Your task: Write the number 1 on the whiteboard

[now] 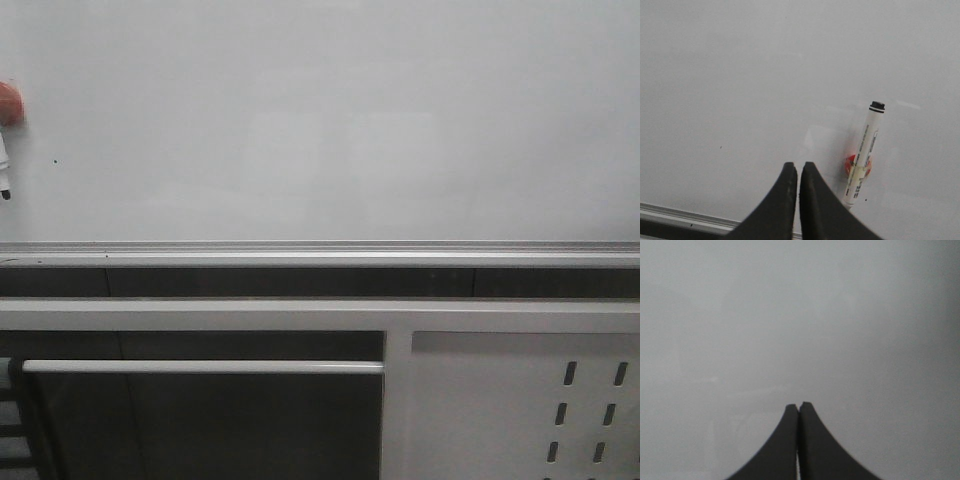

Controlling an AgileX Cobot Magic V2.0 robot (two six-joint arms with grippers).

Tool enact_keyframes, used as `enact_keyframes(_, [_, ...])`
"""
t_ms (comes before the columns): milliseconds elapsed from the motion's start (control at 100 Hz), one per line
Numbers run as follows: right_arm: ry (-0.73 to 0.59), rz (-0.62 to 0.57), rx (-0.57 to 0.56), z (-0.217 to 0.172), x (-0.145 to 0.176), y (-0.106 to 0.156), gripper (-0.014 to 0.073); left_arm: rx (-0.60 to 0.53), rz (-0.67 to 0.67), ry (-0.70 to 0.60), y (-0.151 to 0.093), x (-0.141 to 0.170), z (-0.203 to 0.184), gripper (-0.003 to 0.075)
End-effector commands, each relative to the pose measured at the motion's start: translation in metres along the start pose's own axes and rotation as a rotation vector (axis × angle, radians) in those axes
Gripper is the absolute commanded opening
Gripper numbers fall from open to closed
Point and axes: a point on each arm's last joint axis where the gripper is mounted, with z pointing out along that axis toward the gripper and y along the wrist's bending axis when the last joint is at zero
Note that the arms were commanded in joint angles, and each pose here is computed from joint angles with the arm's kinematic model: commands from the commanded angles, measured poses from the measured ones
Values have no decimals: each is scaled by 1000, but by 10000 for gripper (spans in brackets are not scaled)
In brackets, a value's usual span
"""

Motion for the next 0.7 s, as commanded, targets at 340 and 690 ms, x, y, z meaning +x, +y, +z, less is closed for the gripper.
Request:
enact_keyframes(340, [57,151,-10,2,-25,5,-79,34,-152,-64,-8,-30,0,-18])
enact_keyframes(690, [114,269,8,1,-21,5,-79,26,-140,-228,-11,-62,6,-18])
